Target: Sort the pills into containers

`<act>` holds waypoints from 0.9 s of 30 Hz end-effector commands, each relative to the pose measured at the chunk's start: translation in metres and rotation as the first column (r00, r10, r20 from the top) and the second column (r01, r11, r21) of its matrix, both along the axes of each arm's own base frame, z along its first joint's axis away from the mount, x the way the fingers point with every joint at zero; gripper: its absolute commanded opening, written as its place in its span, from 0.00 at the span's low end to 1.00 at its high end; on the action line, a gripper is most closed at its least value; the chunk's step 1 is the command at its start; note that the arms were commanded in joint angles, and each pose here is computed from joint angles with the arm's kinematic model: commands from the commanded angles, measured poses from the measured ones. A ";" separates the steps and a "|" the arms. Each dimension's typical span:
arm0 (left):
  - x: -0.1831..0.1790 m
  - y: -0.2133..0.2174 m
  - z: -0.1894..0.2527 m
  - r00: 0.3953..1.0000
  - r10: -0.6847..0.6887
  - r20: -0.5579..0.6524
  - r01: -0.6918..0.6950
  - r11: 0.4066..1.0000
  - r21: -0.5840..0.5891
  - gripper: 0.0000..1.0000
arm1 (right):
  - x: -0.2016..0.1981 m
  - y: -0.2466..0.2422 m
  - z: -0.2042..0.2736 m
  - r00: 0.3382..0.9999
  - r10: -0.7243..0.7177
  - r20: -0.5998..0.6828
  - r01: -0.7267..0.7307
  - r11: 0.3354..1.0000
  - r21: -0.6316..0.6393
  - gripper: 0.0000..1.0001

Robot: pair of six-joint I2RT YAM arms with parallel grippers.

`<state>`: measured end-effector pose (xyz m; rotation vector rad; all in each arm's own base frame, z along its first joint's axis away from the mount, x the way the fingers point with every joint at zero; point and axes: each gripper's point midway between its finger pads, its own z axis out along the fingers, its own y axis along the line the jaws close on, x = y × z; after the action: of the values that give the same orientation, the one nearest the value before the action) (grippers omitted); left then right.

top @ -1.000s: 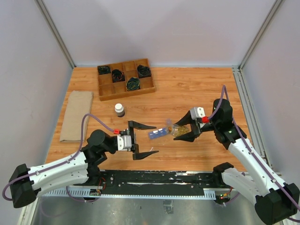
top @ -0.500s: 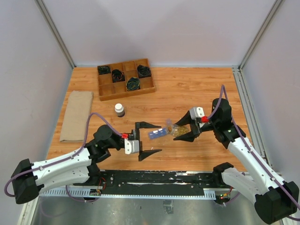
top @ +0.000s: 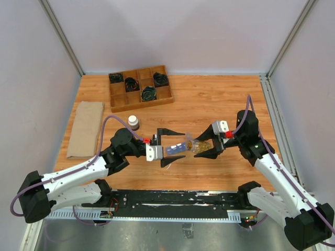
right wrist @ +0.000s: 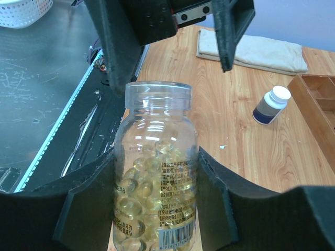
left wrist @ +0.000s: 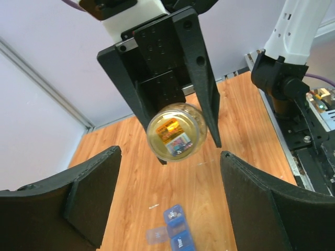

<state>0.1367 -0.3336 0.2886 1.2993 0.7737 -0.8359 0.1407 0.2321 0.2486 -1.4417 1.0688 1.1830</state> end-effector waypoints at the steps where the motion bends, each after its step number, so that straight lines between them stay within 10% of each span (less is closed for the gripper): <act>1: -0.003 -0.004 0.015 0.998 -0.057 -0.010 0.057 0.998 -0.020 0.79 | -0.002 -0.001 0.013 0.999 0.017 0.047 -0.018 1.000 0.023 0.01; 27: 0.005 -0.017 0.022 0.995 -0.059 -0.078 0.056 0.997 -0.046 0.63 | -0.002 0.001 0.010 0.999 0.024 0.038 -0.025 1.000 0.019 0.00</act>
<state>0.1402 -0.3478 0.2885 1.2899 0.8291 -0.9451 0.1415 0.2324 0.2471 -1.4427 1.0720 1.1858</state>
